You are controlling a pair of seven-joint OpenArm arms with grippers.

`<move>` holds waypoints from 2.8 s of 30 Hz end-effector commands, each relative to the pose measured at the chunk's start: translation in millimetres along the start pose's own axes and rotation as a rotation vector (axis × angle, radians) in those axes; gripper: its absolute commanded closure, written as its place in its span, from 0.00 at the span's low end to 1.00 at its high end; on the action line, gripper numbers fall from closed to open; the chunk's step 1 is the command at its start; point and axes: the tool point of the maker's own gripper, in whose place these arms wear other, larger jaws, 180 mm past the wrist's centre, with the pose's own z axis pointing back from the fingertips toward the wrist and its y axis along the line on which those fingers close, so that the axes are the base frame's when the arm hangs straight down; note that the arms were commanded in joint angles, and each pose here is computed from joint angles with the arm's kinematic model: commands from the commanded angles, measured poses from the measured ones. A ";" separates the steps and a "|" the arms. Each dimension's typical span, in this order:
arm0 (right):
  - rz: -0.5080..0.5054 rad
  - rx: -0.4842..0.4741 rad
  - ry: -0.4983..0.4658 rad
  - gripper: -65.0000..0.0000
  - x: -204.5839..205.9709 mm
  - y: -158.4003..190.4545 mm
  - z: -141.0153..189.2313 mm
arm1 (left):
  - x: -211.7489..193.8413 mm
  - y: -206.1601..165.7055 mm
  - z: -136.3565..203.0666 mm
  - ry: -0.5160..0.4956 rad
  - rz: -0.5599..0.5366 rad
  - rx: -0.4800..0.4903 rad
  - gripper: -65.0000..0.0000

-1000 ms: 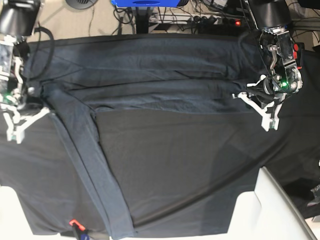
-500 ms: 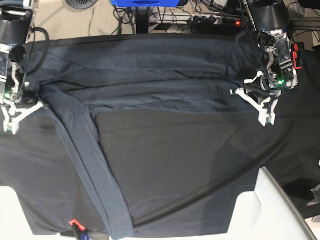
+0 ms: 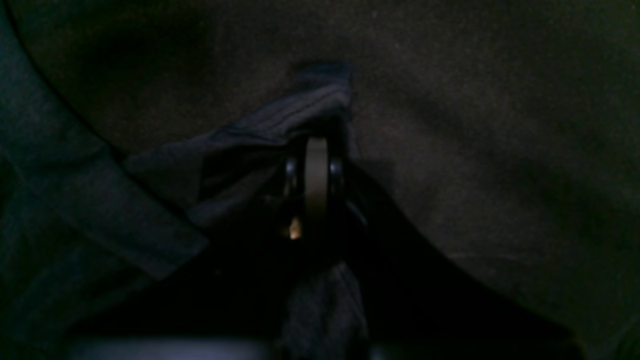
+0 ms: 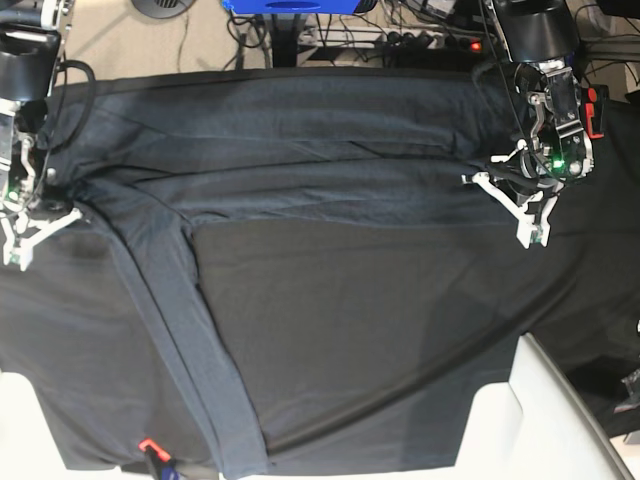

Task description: Fold the T-shirt properly

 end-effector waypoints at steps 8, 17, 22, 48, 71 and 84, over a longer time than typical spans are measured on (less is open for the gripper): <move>0.052 -0.028 -0.166 1.00 44.1 -10.1 36.0 | 15.2 9.6 9.1 -0.044 -0.017 0.028 1.00; 0.126 0.099 -0.266 0.57 102.9 64.5 90.8 | 48.9 7.9 44.4 -0.172 -0.090 0.054 1.00; 0.243 0.196 -0.152 0.46 108.4 115.7 55.5 | 44.2 5.7 63.2 -0.201 -0.131 0.066 1.00; 0.247 0.248 -0.089 0.66 99.0 163.0 -16.1 | -19.9 44.2 120.0 -0.214 0.055 0.013 1.00; 0.235 0.237 -0.065 0.49 78.3 153.9 -21.1 | -20.0 45.0 119.9 -0.212 0.053 0.014 1.00; 0.271 0.276 -0.162 1.00 92.9 167.3 7.0 | -18.7 43.8 118.9 -0.211 0.053 0.011 1.00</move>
